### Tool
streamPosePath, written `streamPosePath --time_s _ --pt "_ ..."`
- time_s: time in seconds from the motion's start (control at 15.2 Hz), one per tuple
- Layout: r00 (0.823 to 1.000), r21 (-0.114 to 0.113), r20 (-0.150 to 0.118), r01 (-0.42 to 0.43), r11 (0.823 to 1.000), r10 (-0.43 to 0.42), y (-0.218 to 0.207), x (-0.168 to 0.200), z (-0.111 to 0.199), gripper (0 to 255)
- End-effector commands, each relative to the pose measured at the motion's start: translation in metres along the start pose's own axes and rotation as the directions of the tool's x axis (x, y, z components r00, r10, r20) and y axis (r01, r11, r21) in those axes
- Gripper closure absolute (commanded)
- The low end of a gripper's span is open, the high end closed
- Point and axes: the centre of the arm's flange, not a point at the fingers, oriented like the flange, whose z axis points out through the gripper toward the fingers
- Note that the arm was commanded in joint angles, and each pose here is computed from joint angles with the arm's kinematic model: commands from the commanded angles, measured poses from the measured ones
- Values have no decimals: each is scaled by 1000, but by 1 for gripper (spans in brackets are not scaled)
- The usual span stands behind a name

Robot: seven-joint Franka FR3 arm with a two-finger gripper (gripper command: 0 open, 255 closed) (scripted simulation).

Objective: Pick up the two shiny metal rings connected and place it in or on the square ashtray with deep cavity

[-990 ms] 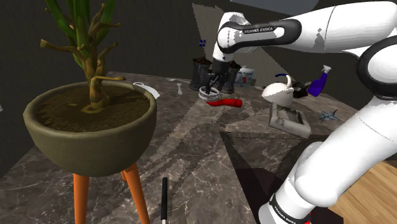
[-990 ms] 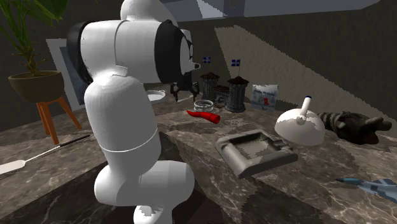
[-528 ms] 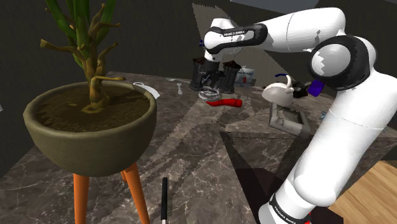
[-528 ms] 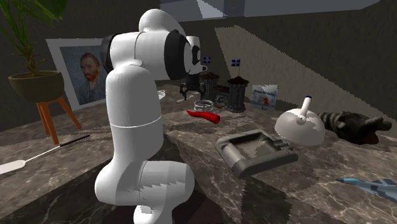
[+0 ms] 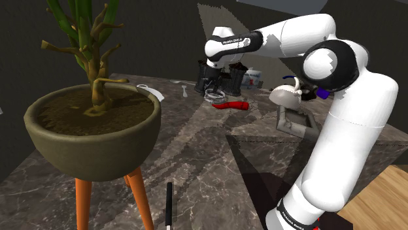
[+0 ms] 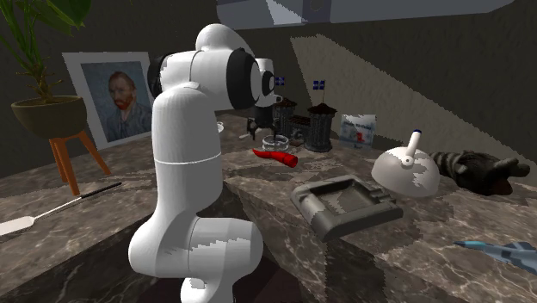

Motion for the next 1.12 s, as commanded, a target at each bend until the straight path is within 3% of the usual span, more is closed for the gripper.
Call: streamPosePath --time_s 0.0,0.53,0.59,1.06 --pt "1000 0 -1 0 1000 0 0 2 14 0" --pt "1000 0 -1 0 1000 0 0 2 14 0" --pt "1000 0 -1 0 1000 0 0 2 14 255" --pt "1000 0 -1 0 1000 0 0 2 14 255"
